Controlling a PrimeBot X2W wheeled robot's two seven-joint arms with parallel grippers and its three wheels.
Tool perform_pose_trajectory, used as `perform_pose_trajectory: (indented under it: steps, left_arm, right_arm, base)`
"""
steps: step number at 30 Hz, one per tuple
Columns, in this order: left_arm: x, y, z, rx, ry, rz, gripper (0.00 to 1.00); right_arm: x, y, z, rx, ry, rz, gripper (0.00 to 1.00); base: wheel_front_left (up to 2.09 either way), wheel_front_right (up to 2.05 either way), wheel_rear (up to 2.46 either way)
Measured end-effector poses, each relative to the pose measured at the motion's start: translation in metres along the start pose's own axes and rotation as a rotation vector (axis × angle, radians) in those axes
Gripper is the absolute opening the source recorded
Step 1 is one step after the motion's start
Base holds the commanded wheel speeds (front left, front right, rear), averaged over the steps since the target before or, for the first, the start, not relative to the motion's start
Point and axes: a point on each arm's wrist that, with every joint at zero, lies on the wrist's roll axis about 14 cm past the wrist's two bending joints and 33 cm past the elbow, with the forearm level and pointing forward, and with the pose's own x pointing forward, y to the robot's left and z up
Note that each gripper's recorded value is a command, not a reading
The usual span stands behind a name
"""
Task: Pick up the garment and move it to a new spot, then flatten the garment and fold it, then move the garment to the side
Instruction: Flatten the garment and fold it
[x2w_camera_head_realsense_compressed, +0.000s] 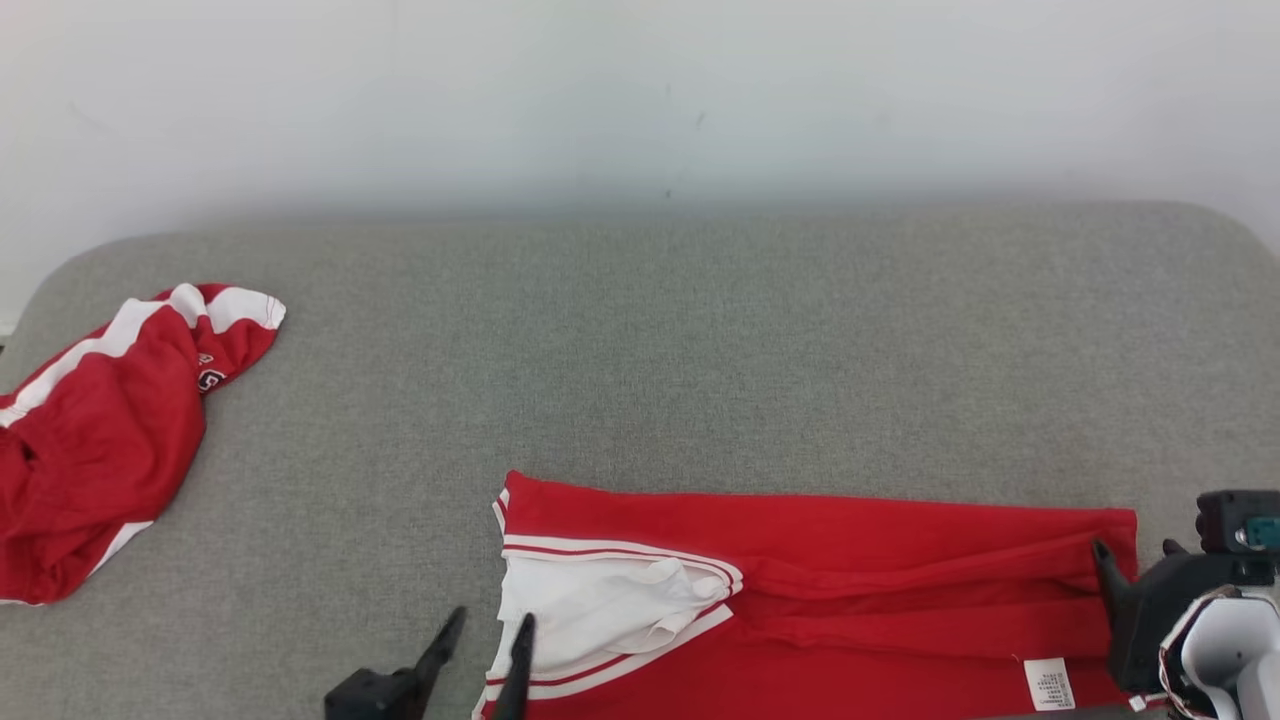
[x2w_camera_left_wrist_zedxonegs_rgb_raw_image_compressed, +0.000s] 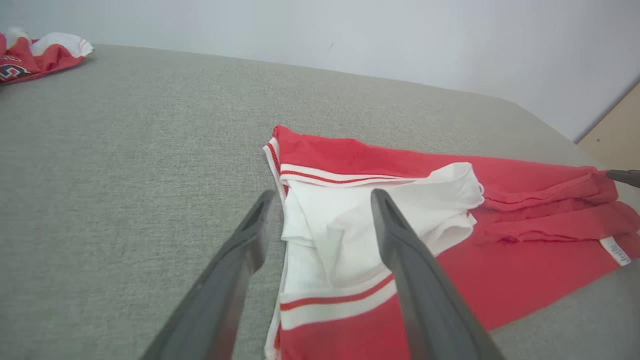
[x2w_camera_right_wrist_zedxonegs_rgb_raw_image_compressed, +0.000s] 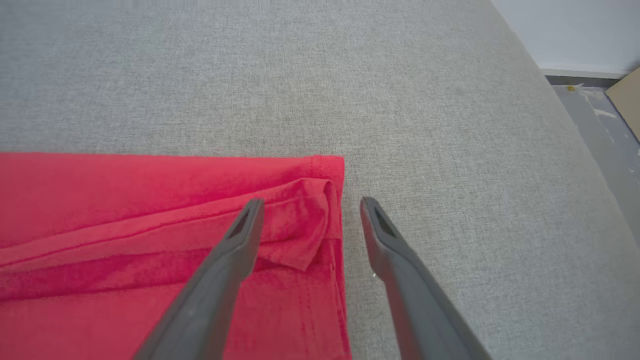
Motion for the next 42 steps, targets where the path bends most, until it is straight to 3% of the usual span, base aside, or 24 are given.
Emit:
perform_pose_trajectory:
  steps: [12, 24, 42]
  left_arm:
    - [-0.037, 0.027, 0.062, 0.103, -0.245, 0.130, 1.00]
    - [-0.061, 0.044, 0.060, 0.138, -0.266, 0.180, 1.00]
    - [-0.059, 0.058, 0.042, 0.156, -0.204, 0.205, 1.00]
  right_arm:
    - [-0.033, -0.004, -0.001, 0.136, -0.105, -0.010, 1.00]
    - [-0.031, -0.004, -0.009, 0.181, -0.074, -0.019, 1.00]
    - [-0.007, -0.002, -0.027, 0.185, 0.038, -0.037, 1.00]
  base:
    - [0.00, 0.00, 0.00]
    - [0.00, 0.00, 0.00]
    - [0.00, 0.00, 0.00]
